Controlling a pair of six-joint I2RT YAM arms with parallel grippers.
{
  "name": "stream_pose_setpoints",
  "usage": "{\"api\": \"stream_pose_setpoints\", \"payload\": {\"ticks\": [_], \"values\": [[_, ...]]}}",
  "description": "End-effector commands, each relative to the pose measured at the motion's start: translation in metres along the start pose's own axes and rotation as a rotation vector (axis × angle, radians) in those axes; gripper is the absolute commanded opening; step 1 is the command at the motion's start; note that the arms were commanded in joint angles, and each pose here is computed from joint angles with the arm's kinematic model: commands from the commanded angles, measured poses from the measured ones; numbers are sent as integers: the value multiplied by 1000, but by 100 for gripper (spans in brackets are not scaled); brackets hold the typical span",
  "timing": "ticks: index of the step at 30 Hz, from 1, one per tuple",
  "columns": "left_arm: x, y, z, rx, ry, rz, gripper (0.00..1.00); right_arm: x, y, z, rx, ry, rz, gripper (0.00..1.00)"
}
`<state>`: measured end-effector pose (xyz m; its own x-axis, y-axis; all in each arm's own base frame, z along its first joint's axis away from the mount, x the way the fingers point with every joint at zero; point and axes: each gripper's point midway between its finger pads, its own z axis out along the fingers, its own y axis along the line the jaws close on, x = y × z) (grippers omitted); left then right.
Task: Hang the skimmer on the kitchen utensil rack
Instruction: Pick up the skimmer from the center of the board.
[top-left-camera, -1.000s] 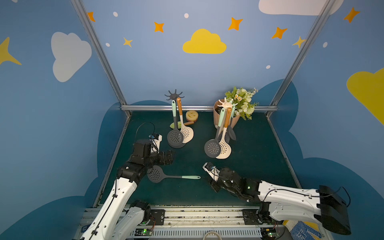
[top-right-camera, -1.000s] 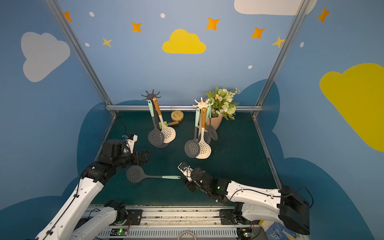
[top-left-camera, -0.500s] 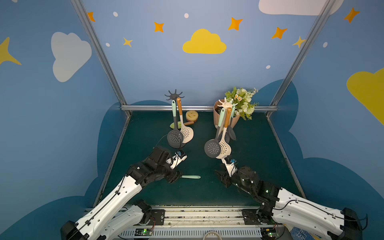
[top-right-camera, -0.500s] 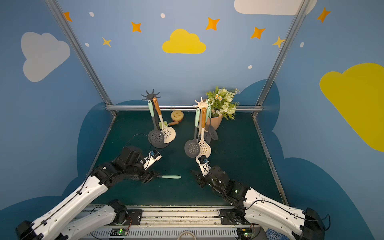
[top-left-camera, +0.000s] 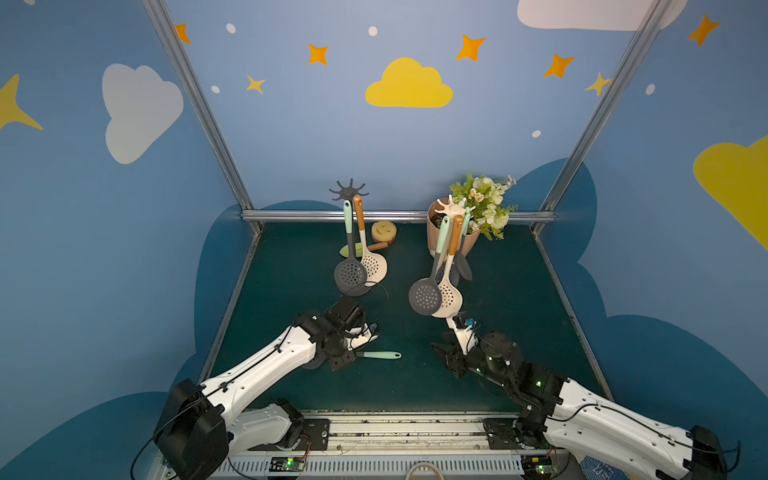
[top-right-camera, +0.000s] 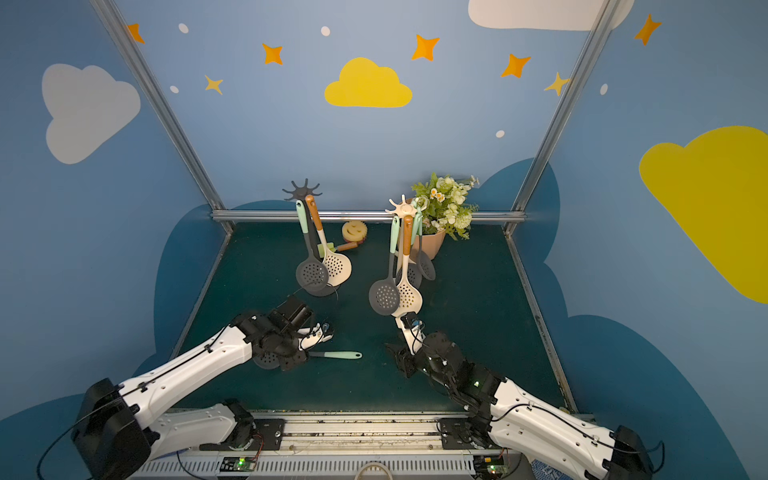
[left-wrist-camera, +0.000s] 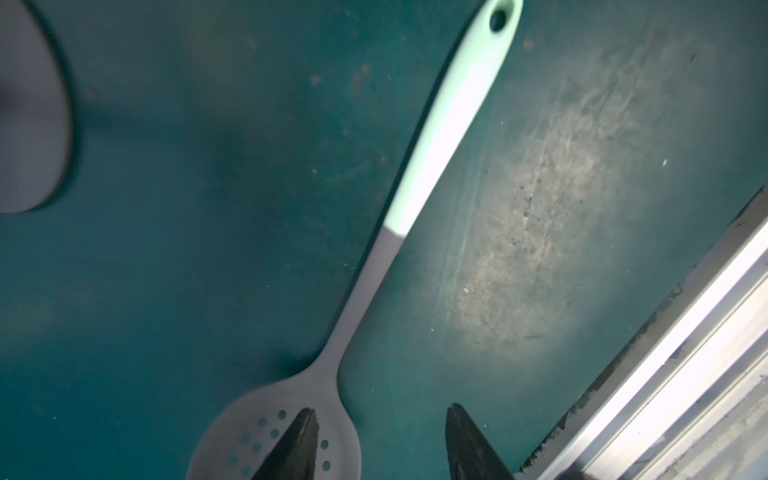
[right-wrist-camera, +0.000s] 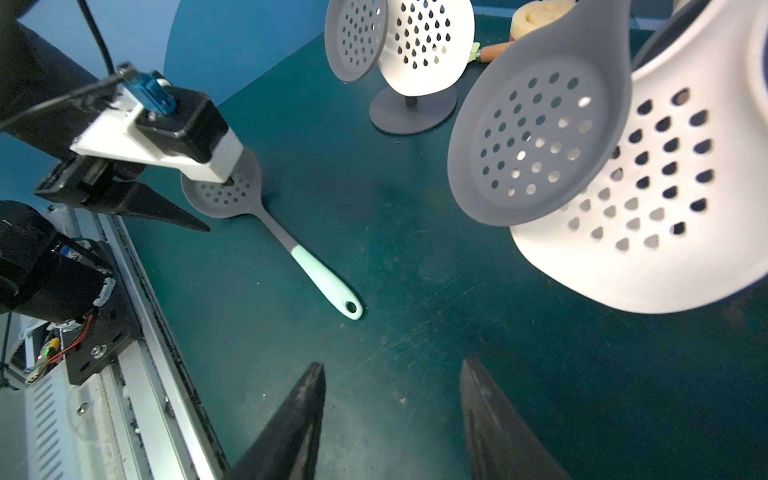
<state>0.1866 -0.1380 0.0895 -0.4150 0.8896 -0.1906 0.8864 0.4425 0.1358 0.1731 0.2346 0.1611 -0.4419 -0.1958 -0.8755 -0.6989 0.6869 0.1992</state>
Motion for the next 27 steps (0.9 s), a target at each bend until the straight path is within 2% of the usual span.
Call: {"api": "stream_pose_setpoints", "payload": {"ticks": [1,7,13,20,25,27], "values": [[2,-2,7,0,59,18,47,-4,5,2,-31,-3,-15,52],[2,-1,27,-7,147,26,45,-3,8,6,-40,16,-23,52],[8,12,46,-81,219,43,45,-2,9,4,-53,14,-21,52],[6,26,62,-160,245,40,46,-1,10,2,-59,10,-26,53],[8,18,74,-110,263,33,45,0,10,3,-62,14,-25,53],[9,14,79,-90,268,32,41,1,9,3,-59,15,-23,53]]}}
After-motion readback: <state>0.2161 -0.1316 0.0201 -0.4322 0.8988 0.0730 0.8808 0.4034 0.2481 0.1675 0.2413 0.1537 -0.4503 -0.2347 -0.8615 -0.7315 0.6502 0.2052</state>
